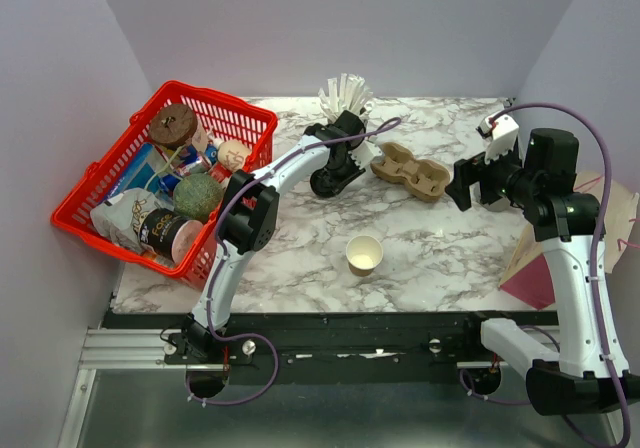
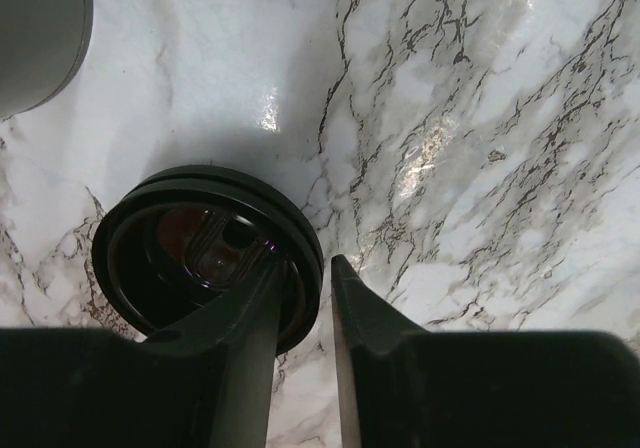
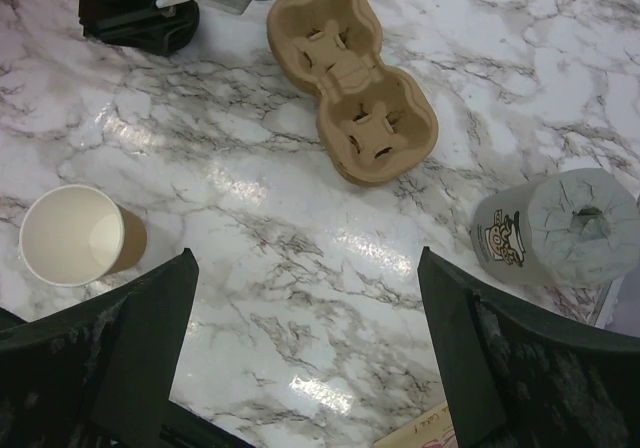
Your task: Pack the takeout coffee
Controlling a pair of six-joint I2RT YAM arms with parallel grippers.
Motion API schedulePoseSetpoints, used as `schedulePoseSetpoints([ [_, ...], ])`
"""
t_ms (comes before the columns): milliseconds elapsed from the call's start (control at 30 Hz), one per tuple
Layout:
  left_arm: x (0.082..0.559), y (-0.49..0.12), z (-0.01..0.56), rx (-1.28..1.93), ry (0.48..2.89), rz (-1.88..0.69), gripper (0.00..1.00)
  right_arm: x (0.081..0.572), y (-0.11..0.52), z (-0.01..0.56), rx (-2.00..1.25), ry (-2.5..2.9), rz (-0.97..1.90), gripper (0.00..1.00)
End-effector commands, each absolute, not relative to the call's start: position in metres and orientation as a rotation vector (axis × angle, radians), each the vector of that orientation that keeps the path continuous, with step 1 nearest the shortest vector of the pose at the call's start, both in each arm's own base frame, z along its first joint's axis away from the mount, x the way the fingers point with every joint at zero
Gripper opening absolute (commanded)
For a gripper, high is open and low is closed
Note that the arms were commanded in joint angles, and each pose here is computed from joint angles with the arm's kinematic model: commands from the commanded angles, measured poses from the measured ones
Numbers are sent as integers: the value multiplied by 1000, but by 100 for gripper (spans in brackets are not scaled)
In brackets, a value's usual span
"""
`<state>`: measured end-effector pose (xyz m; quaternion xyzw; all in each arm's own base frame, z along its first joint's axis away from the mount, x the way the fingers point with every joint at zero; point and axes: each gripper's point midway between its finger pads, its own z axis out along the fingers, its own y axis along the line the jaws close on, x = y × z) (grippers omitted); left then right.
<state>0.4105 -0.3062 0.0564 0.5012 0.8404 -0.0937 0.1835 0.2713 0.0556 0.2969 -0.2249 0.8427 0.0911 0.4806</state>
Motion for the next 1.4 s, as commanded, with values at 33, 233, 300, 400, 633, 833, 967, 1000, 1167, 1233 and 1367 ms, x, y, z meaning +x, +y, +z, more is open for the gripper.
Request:
schedulePoseSetpoints([
  [33, 419, -308, 60, 1390, 2349, -255, 36, 272, 54, 291, -550, 2066, 217, 100],
  [233, 418, -307, 58, 1388, 2364, -256, 33, 271, 54, 290, -550, 2069, 216, 100],
  [300, 417, -308, 58, 1392, 2365, -260, 32, 271, 54, 290, -552, 2067, 216, 100],
  [400, 418, -305, 57, 1386, 2372, -251, 32, 271, 54, 290, -550, 2063, 214, 100],
  [633, 418, -305, 55, 1383, 2379, -244, 36, 271, 54, 292, -550, 2058, 213, 100],
  [833, 415, -305, 53, 1384, 2393, -253, 34, 271, 54, 291, -553, 2059, 213, 100],
  [967, 414, -304, 52, 1387, 2397, -255, 33, 272, 53, 291, -551, 2061, 211, 100],
  [1000, 414, -305, 52, 1385, 2398, -255, 33, 272, 53, 292, -551, 2058, 210, 100],
  [1167, 414, -305, 52, 1386, 2399, -260, 31, 273, 54, 293, -553, 2053, 210, 100],
  [1233, 413, -304, 50, 1387, 2406, -259, 30, 273, 54, 292, -553, 2055, 210, 100],
  [1367, 411, -304, 48, 1392, 2412, -263, 26, 273, 53, 291, -551, 2058, 210, 100],
])
